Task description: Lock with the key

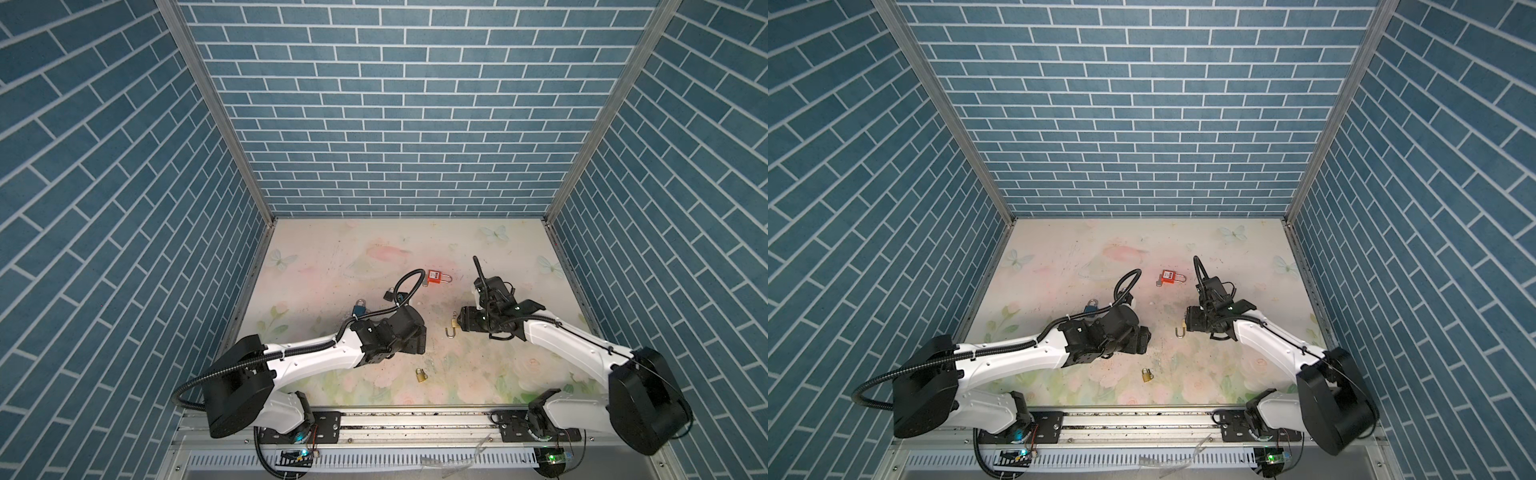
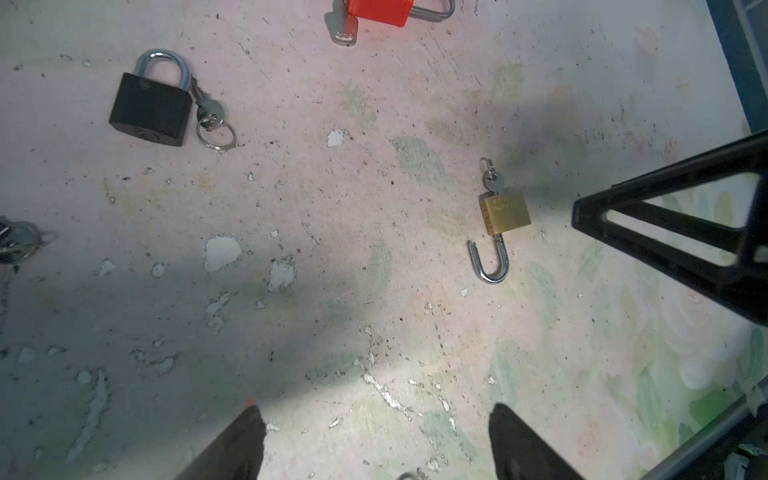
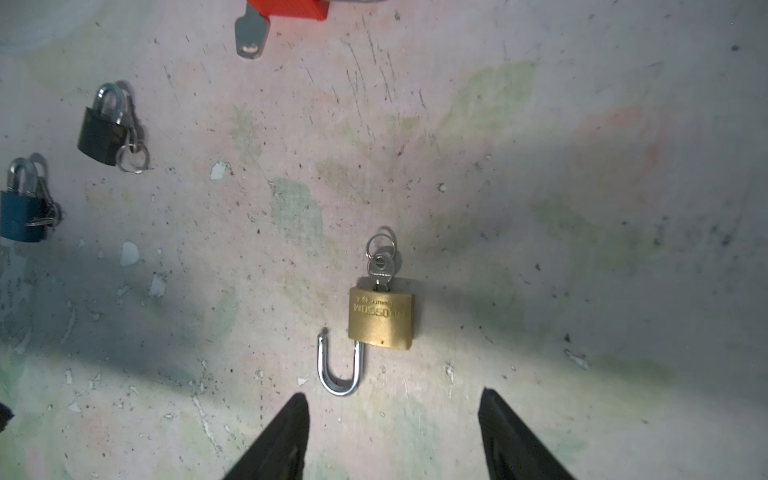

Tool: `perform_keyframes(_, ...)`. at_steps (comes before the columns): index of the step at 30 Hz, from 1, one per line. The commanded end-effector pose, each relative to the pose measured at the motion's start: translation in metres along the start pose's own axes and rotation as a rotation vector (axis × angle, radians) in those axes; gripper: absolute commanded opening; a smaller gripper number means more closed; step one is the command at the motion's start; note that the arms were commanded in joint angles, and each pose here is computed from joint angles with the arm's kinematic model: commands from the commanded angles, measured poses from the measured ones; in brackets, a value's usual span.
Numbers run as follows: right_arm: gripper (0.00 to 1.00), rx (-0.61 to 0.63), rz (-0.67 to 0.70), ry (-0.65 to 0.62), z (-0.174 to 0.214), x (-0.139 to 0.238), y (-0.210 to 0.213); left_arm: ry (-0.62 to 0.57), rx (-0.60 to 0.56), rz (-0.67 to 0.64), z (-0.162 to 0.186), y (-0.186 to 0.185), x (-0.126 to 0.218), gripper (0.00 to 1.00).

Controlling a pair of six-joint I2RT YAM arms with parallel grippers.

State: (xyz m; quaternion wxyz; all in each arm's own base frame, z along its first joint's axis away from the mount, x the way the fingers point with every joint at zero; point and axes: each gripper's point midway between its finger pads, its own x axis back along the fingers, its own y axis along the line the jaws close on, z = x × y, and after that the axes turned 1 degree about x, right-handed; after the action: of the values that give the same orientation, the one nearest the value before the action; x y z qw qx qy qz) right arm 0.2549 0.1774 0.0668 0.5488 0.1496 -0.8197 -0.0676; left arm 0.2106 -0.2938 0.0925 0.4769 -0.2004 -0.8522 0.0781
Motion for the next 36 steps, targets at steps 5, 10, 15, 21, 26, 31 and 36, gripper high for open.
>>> perform_keyframes(5,0.65,0.036,0.081,0.099,0.004,-0.015,-0.004,-0.048,-0.097,0.002,-0.001,0.006,0.006,0.86)
perform_keyframes(10,0.63,0.035,0.118,0.144,0.004,-0.025,0.003,-0.074,-0.167,0.026,0.001,0.009,0.009,0.86)
perform_keyframes(15,0.62,0.044,0.182,0.210,0.010,-0.033,0.005,-0.088,-0.220,0.035,0.003,0.011,0.010,0.86)
perform_keyframes(21,0.60,0.046,0.298,0.239,0.012,-0.040,-0.001,-0.098,-0.256,0.046,0.008,0.016,0.013,0.86)
perform_keyframes(26,0.56,0.020,0.351,0.250,0.012,-0.045,-0.007,-0.128,-0.274,0.044,0.006,0.020,0.019,0.86)
perform_keyframes(31,0.52,-0.045,0.355,0.243,0.012,-0.045,-0.006,-0.143,-0.284,0.055,0.006,0.021,0.024,0.86)
perform_keyframes(36,0.45,-0.129,0.319,0.260,0.017,-0.049,0.002,-0.152,-0.289,0.066,0.007,0.022,0.026,0.86)
